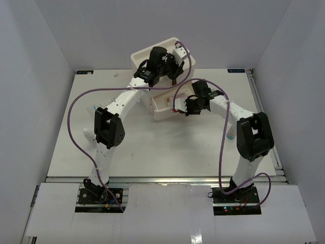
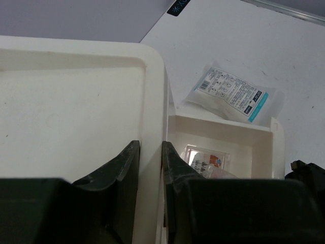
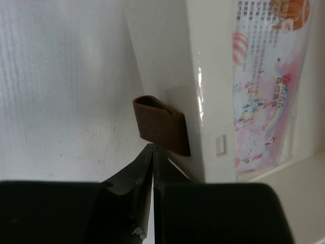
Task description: Organize the makeup
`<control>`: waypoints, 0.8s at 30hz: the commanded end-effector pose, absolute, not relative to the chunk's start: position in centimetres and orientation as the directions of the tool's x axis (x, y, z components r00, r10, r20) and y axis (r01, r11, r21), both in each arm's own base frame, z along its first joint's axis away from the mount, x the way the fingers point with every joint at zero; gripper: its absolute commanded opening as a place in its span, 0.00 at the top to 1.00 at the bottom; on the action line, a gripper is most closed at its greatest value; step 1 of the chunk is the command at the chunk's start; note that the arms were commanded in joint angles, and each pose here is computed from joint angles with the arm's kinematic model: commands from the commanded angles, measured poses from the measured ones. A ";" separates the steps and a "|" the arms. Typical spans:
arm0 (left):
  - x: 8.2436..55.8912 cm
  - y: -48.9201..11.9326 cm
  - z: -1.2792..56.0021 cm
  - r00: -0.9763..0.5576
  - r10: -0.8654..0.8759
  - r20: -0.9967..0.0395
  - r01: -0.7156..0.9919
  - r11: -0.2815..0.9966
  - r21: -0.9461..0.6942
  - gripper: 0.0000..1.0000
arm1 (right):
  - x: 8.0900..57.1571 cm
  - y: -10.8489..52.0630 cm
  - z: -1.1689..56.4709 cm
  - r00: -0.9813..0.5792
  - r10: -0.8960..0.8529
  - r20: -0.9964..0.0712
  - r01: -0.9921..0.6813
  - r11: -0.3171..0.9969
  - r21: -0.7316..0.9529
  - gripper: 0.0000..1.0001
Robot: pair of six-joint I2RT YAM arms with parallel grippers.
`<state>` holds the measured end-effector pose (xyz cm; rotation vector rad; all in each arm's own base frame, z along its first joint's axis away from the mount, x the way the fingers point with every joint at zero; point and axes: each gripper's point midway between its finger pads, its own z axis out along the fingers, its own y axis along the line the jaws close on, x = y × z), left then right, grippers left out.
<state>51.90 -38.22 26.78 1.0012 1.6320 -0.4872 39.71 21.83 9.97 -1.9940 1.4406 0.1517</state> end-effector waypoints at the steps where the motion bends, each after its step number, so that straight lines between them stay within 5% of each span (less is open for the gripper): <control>1: 48.1 -37.9 19.7 -0.215 0.458 -0.862 0.878 0.477 0.035 0.80 | 48.3 23.2 16.6 0.388 -0.839 -0.381 -0.706 -0.005 -0.708 0.92; 24: 47.6 -38.5 20.4 -0.254 0.399 -0.881 0.895 0.441 -0.058 0.80 | 49.7 26.9 18.5 0.500 -0.741 -0.447 -0.645 0.026 -0.764 0.84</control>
